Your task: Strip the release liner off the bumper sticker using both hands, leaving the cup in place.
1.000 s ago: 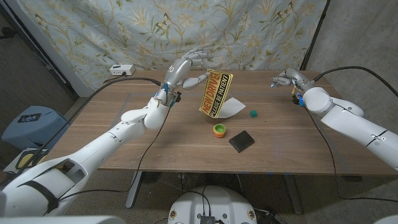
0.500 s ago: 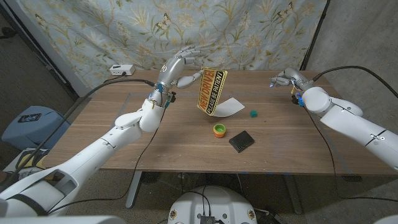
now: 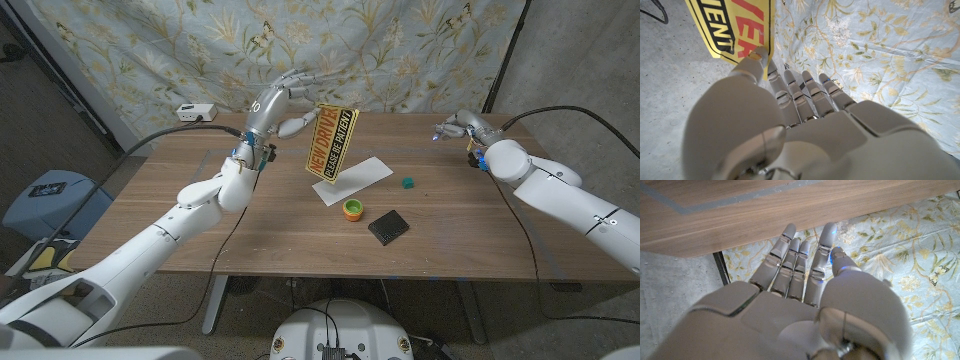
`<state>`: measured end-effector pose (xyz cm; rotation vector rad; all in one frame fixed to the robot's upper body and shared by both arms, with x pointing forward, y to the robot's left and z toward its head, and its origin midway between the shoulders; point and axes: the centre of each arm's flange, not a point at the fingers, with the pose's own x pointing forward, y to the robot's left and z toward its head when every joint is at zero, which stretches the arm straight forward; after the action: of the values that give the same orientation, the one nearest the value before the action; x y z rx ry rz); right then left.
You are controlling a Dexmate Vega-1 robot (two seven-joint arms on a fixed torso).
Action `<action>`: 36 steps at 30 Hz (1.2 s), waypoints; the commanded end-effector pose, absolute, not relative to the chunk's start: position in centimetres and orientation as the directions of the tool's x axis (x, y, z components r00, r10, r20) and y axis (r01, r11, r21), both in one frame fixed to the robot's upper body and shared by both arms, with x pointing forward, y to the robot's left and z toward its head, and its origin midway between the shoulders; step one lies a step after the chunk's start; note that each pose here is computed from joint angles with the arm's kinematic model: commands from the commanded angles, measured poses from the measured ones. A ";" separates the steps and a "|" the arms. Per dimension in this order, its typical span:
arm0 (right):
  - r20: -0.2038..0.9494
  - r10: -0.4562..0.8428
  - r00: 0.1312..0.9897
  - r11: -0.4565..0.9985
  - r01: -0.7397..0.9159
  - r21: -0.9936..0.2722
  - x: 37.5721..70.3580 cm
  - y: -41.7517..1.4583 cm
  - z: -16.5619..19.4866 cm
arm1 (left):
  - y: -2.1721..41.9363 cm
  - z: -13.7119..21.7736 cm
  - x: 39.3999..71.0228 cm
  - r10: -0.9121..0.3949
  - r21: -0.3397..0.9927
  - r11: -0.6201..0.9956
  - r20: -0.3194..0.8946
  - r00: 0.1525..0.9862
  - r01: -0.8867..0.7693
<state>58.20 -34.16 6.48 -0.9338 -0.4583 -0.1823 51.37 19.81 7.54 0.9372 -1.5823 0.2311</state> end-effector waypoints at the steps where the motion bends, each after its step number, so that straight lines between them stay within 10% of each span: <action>1: 0.456 0.049 0.889 0.589 0.343 -0.732 58.3 -33.9 6.6 | 20.6 7.9 50.8 -0.411 0.323 0.637 0.910 0.046 -0.700; 36: 0.416 0.102 0.904 0.607 0.275 -0.746 59.0 -31.9 5.3 | 22.3 6.0 50.2 -0.334 0.416 0.621 0.907 0.256 -0.664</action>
<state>58.77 -32.62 5.59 -0.9282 -0.4553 -0.1248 50.31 21.83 6.37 0.9507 -1.4165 0.2968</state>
